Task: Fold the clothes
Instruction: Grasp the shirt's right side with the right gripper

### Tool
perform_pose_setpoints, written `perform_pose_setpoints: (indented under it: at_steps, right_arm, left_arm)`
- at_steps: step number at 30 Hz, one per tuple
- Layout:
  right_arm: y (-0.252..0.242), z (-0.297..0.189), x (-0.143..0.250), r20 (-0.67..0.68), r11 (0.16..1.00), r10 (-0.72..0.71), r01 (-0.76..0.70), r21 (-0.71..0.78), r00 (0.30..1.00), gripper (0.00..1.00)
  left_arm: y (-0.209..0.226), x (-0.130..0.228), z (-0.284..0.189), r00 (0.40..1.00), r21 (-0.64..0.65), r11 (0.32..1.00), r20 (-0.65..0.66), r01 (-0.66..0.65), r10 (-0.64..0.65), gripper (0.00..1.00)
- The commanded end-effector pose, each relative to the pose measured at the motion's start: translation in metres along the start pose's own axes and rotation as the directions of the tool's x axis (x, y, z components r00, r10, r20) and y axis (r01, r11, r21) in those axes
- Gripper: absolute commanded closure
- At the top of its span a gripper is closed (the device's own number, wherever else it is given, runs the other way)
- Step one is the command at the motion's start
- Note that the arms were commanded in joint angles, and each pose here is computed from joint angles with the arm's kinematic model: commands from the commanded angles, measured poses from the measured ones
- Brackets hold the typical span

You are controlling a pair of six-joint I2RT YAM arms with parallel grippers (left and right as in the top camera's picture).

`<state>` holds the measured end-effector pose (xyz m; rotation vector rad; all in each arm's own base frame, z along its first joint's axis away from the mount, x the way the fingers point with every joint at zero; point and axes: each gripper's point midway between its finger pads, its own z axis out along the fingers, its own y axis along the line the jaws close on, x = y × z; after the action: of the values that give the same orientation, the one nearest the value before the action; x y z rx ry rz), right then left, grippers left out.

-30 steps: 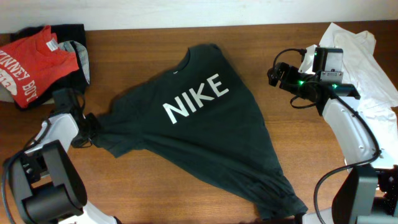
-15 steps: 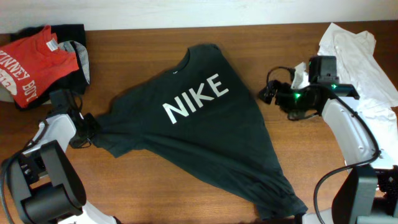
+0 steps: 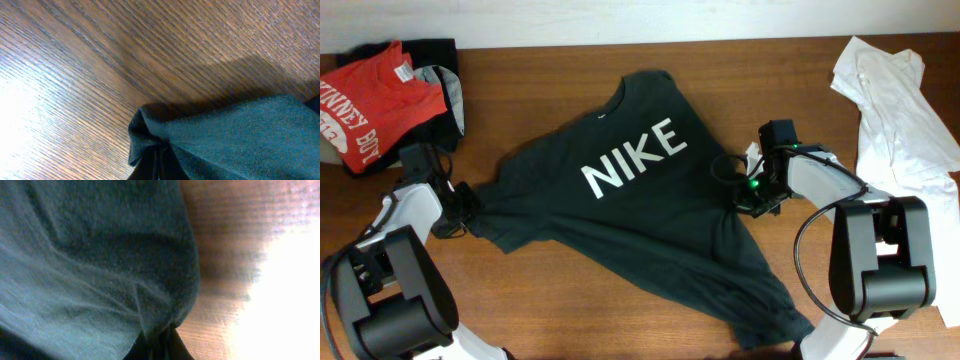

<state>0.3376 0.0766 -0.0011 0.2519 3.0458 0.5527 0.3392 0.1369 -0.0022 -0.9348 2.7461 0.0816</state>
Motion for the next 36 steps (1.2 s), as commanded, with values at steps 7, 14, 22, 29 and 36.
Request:
perform_pose_setpoints:
  at_steps: [7,14,22,29,36]
  right_arm:
    - [0.112,-0.251,-0.207,0.714,0.976,-0.201,0.202,0.084,0.671,0.81]
    - [0.112,-0.188,-0.103,0.303,0.989,-0.140,0.146,0.001,0.943,0.02]
    - [0.106,-0.102,-0.073,0.150,0.989,-0.150,0.147,0.029,0.977,0.01]
    - [0.063,-0.019,-0.069,0.145,0.999,-0.018,0.014,0.032,0.989,0.01]
    - [0.060,-0.024,-0.105,0.274,1.000,0.009,-0.011,0.004,0.962,0.01]
  left_arm:
    - [0.008,0.028,0.022,0.995,-0.025,1.000,-0.100,0.015,-0.017,0.99]
    - [0.000,0.031,0.022,0.993,0.025,0.999,-0.117,0.020,-0.017,0.99]
    - [0.002,0.037,0.022,0.990,0.017,1.000,-0.141,0.019,-0.017,0.98]
    - [0.002,0.038,0.022,0.990,0.016,1.000,-0.143,0.019,-0.017,0.98]
    - [0.002,0.037,0.022,0.990,0.017,1.000,-0.140,0.019,-0.017,0.98]
